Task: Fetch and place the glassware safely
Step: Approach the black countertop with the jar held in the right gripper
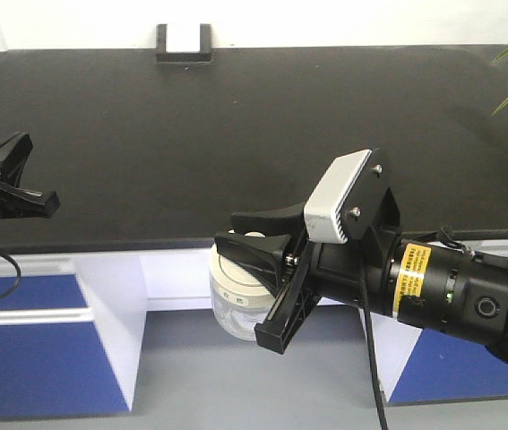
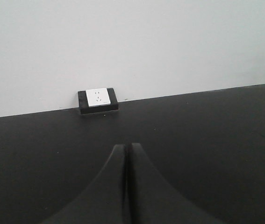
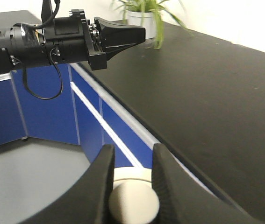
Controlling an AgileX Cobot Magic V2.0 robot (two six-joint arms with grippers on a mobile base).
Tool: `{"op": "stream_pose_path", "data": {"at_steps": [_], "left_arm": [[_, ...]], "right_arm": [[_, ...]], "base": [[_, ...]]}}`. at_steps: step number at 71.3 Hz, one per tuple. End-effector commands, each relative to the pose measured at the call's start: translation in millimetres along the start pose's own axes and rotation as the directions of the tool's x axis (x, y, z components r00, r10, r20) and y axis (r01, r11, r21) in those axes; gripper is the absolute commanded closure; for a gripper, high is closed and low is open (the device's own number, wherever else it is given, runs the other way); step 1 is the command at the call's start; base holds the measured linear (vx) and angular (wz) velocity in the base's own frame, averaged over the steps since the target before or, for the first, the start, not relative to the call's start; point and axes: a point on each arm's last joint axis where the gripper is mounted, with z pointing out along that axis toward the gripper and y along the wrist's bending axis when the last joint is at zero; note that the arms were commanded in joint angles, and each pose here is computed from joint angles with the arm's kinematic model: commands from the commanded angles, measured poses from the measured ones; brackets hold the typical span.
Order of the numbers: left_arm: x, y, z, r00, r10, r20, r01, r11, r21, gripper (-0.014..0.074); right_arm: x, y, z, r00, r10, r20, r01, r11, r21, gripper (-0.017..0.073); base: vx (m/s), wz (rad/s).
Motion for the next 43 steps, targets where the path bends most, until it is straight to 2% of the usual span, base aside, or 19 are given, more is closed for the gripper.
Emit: {"op": "stream_pose_path", "data": {"at_steps": [1, 43], "left_arm": [[-19.8, -0.1, -0.7, 0.993, -0.005, 0.117, 0.005, 1.000, 0.001, 0.0591], [-19.8, -0.1, -0.7, 0.993, -0.005, 0.117, 0.005, 1.000, 0.001, 0.0591]], "right_arm": [[-23.1, 3.4, -5.5, 0.993, -0.006, 0.117, 0.009, 1.000, -0.027, 0.0559], [-23.1, 3.4, -5.5, 0.993, -0.006, 0.117, 0.009, 1.000, -0.027, 0.0559]], "base": [[0.21, -0.21], [0.24, 0.00]]}}
